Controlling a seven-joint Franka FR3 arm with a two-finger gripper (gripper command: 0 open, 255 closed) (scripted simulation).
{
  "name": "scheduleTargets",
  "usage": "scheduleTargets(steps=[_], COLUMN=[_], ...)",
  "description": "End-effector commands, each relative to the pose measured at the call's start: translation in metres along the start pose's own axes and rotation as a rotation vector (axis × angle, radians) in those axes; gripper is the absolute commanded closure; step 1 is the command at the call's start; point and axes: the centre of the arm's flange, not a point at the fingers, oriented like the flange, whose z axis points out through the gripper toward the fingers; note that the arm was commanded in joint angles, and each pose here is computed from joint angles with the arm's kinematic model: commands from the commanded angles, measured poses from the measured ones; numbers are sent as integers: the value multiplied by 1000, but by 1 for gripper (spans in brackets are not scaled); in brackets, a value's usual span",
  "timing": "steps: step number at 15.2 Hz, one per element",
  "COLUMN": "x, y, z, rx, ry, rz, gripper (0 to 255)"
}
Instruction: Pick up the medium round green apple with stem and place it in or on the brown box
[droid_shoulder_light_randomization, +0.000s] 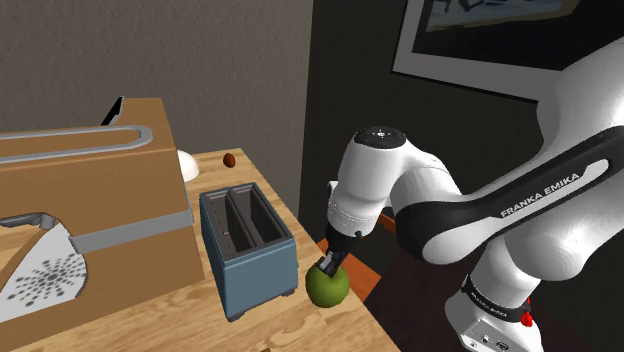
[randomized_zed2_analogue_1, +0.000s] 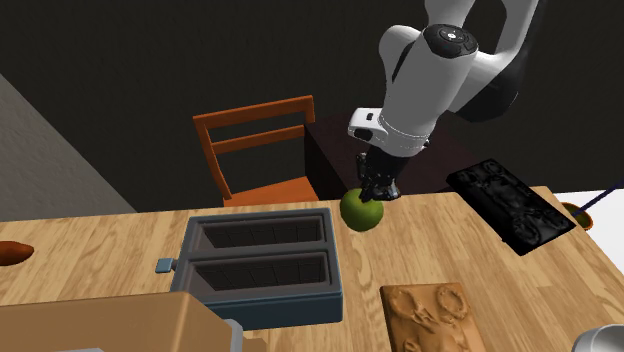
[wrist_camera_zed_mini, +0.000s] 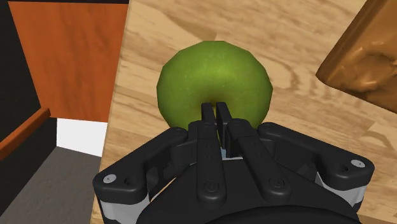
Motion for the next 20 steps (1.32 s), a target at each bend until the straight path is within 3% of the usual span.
scheduleTargets(steps=[1, 11, 20], x=[2, 9, 11], y=[1, 4, -112], z=[-11, -58, -87], rx=[0, 0, 0], ry=[0, 0, 0], rz=[0, 0, 0], gripper=[255, 255, 255])
